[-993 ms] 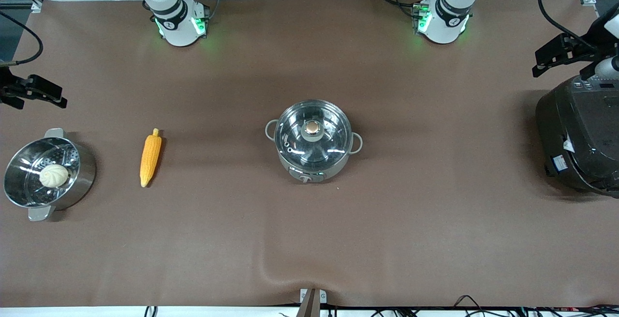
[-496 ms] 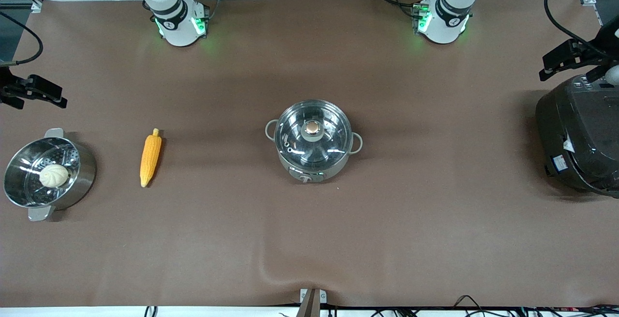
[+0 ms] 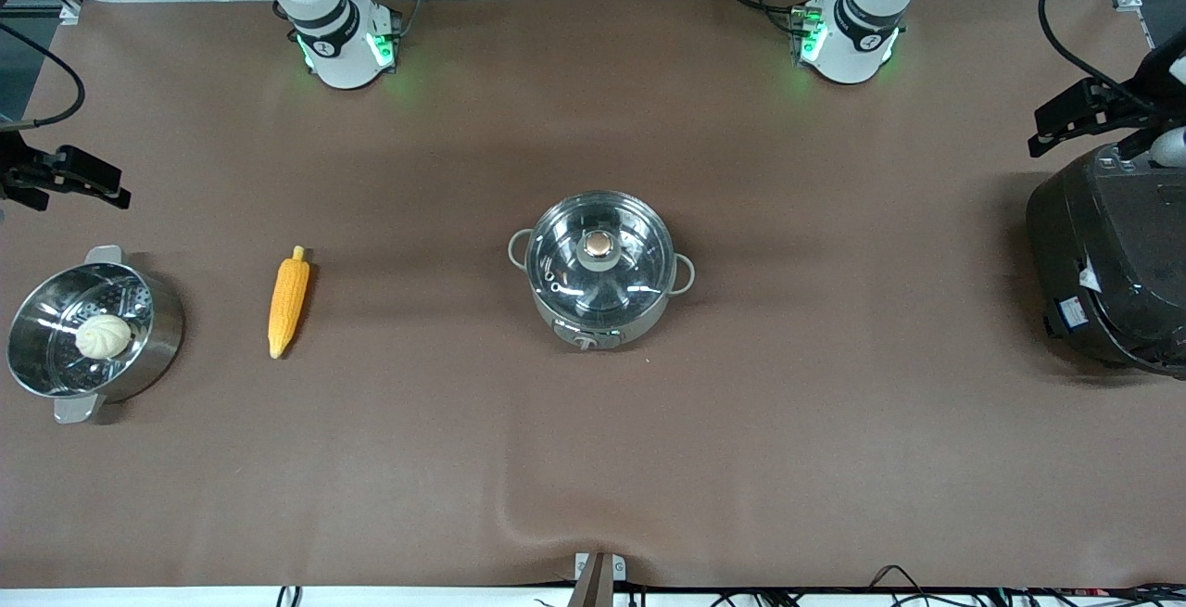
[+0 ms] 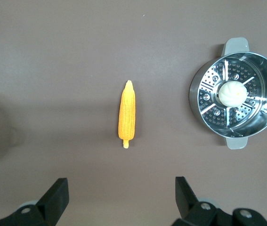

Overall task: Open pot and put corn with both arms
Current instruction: 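Move the right gripper toward the corn while the left gripper reaches the pot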

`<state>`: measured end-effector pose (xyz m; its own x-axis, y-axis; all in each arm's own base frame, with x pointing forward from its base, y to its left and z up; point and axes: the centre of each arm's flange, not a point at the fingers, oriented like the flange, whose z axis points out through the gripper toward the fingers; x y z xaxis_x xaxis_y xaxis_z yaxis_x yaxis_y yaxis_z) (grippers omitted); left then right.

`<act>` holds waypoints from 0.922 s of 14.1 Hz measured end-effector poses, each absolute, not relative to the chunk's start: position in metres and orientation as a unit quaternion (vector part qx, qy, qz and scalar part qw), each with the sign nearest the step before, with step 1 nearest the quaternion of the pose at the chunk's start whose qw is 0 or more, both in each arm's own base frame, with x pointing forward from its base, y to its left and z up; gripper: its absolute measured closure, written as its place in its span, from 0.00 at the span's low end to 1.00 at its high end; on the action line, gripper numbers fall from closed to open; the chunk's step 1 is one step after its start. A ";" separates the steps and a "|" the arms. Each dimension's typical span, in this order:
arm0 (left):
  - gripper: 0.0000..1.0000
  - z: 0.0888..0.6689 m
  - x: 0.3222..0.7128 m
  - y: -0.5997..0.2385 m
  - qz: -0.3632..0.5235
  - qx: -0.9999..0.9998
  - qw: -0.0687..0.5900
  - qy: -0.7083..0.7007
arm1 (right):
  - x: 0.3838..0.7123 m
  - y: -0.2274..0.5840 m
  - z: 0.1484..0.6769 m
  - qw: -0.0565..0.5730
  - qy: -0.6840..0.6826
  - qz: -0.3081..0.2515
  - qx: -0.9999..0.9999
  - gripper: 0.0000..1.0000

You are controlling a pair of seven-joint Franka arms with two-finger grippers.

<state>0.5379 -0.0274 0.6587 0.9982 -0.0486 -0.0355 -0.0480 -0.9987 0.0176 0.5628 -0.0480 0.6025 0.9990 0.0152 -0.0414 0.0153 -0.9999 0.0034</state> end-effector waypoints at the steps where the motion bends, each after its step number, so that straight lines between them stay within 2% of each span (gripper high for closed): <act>1: 0.00 0.655 0.540 -0.029 -0.021 0.999 0.008 -0.026 | 0.565 -0.048 0.596 0.002 0.008 -0.019 1.000 0.00; 6: 0.00 0.628 0.557 -0.028 -0.041 0.999 0.009 -0.024 | 0.574 -0.047 0.557 0.003 0.010 -0.004 1.000 0.00; 9: 0.00 0.586 0.582 -0.030 -0.064 0.998 0.011 -0.025 | 0.581 -0.045 0.506 0.004 0.012 0.011 1.000 0.00; 13: 0.00 0.528 0.612 -0.096 -0.073 0.997 0.010 -0.026 | 0.587 -0.040 0.443 0.004 0.017 0.004 1.000 0.00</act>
